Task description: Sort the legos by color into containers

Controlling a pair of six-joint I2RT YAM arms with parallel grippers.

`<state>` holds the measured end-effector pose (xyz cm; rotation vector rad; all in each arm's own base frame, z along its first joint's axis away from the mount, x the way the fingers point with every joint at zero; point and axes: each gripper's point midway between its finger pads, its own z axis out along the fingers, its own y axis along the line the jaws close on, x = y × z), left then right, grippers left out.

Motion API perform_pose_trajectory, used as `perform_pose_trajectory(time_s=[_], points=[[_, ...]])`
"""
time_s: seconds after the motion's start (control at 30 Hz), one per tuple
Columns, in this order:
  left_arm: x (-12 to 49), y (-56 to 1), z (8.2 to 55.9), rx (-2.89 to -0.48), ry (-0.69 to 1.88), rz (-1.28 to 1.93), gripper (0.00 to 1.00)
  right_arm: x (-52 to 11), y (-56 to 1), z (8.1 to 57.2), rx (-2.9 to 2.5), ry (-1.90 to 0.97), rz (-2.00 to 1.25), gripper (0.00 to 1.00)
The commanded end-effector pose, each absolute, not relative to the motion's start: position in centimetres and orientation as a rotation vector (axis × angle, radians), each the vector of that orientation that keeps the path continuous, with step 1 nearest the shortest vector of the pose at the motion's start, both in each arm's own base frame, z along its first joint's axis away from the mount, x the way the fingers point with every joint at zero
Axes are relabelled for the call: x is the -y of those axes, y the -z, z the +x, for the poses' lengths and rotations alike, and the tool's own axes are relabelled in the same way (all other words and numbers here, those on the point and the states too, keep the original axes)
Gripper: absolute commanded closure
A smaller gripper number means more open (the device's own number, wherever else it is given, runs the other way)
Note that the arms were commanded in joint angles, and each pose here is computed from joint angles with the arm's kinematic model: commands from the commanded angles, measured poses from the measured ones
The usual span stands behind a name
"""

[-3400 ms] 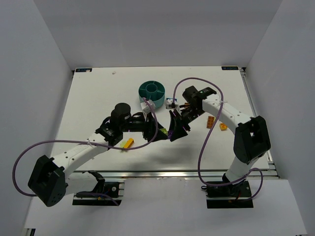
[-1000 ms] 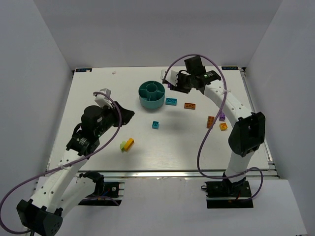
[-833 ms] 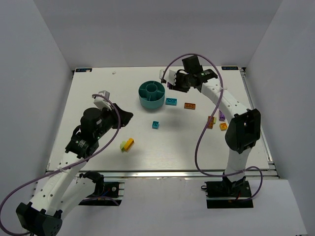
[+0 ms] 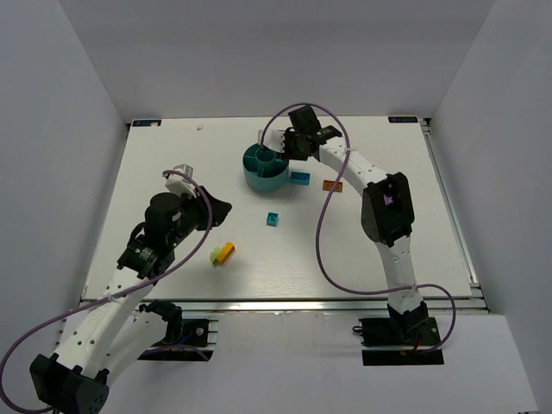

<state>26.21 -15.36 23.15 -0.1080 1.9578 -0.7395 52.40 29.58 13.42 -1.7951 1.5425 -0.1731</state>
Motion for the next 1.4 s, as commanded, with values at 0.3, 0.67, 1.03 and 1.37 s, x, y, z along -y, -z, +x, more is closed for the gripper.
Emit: perform_pose_trajectory(time_s=[0.3, 0.67, 1.03, 1.37], points=[[15.2, -23.2, 26.6, -1.943, 0.739, -0.128, 1.00, -31.6, -16.4, 52.9, -1.408, 0.200, -1.784, 0.28], [15.8, -23.4, 27.0, -1.945, 0.757, -0.116, 1.00, -32.4, -17.4, 52.1, -1.385, 0.140, -1.776, 0.32], [15.9, -23.6, 26.9, -1.932, 0.778, -0.120, 1.00, -29.0, -21.6, 52.9, -1.574, -0.025, -1.471, 0.33], [16.3, -23.1, 27.1, -1.941, 0.801, -0.128, 1.00, -22.6, -16.7, 53.0, -2.156, -0.288, -0.582, 0.16]])
